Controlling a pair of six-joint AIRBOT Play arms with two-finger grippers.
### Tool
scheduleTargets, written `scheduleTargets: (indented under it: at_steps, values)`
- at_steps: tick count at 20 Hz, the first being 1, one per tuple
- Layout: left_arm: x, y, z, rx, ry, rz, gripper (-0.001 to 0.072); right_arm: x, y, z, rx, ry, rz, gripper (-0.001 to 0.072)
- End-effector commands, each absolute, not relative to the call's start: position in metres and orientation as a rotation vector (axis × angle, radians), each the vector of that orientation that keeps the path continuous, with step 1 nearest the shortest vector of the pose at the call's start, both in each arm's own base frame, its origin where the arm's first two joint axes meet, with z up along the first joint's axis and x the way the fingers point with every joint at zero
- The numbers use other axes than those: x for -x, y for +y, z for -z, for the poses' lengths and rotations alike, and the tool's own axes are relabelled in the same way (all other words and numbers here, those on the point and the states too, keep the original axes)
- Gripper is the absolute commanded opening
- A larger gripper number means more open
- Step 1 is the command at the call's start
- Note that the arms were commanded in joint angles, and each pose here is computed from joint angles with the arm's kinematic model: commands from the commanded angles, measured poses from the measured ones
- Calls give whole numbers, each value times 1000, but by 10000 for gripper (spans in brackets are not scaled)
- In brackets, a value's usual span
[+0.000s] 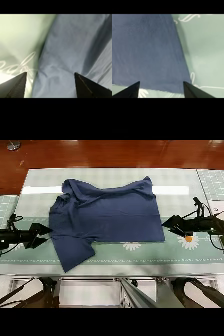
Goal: Fold the shirts.
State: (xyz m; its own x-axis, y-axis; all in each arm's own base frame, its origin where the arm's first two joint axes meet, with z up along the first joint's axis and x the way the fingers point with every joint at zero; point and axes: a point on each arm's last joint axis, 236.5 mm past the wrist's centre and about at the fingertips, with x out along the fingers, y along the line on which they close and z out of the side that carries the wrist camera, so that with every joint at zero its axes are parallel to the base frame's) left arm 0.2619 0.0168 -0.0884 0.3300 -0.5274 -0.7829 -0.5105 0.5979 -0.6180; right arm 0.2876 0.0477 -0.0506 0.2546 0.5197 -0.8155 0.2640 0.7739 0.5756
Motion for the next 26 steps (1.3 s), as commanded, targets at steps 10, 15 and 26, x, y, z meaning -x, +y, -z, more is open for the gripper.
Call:
scheduleTargets:
  at_steps: [10, 15, 26]
  values:
    - [-278, -22, 99, 884, 1328, 163, 15, -282, 12, 68, -690, 1347, -33, 616]
    - [-280, -22, 95, 880, 1323, 171, 15, -243, 29, 92, -628, 1578, -45, 616]
    - [-282, -25, 91, 892, 1316, 182, 15, -297, 103, 95, -649, 1515, -272, 23]
